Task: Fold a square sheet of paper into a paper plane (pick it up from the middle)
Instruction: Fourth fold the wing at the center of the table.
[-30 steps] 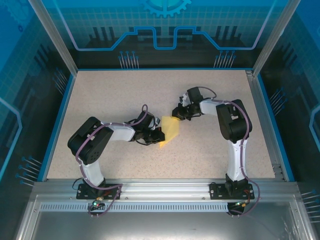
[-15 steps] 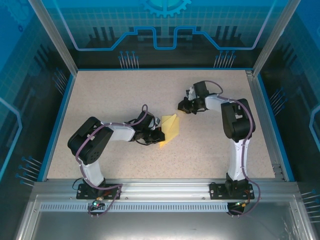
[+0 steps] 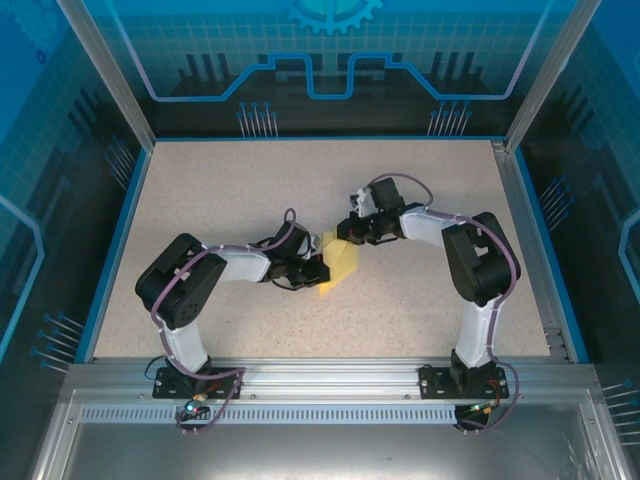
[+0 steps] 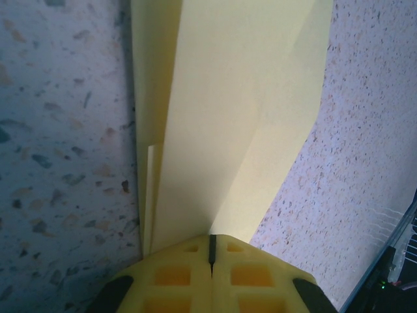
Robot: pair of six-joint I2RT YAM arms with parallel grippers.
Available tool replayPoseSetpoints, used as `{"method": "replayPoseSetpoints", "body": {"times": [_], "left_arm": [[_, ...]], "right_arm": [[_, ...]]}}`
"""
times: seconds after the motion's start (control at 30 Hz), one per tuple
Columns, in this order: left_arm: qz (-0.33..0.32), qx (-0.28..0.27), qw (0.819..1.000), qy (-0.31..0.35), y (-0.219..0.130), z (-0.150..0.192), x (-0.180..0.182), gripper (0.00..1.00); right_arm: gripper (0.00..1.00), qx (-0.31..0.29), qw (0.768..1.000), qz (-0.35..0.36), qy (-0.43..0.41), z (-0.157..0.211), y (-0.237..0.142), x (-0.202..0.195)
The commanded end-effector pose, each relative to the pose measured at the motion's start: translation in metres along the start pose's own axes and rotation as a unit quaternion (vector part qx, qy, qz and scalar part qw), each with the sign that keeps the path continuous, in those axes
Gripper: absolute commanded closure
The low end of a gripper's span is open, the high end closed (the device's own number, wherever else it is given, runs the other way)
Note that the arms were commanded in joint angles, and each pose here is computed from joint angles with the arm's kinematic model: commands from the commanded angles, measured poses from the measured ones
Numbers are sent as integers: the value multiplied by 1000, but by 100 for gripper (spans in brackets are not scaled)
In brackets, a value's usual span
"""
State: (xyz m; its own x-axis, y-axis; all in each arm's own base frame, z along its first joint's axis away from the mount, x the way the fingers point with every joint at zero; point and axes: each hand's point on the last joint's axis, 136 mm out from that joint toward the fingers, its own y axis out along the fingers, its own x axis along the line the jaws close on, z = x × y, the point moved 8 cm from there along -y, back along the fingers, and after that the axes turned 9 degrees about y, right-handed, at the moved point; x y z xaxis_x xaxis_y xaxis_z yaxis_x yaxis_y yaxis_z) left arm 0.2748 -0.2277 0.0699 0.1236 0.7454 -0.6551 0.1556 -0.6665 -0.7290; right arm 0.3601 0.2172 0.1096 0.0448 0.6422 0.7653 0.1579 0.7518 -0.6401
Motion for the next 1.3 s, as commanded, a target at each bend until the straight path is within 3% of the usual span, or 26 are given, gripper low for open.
{"method": "replayPoseSetpoints", "body": {"times": [0.0,0.2,0.43,0.63,0.77,1.0,1.27], "left_arm": [[-108,85,989,-45,8,40,42,100],[-98,81,991,-42,5,38,38,100],[-58,48,997,-25,-17,23,8,100],[6,-21,1000,-9,-46,-13,-38,88],[48,-41,998,-19,-36,-37,-53,84],[26,-51,997,-58,1,-56,-36,84],[-29,-27,996,-84,17,-41,-10,84]], "right_arm": [[96,21,1000,8,14,8,12,-15],[97,31,996,72,31,15,22,-53],[97,32,994,95,34,19,23,-63],[97,28,994,101,41,22,23,-67],[97,32,993,101,44,24,23,-69],[97,32,993,99,47,26,25,-72],[96,34,993,96,56,29,27,-75]]}}
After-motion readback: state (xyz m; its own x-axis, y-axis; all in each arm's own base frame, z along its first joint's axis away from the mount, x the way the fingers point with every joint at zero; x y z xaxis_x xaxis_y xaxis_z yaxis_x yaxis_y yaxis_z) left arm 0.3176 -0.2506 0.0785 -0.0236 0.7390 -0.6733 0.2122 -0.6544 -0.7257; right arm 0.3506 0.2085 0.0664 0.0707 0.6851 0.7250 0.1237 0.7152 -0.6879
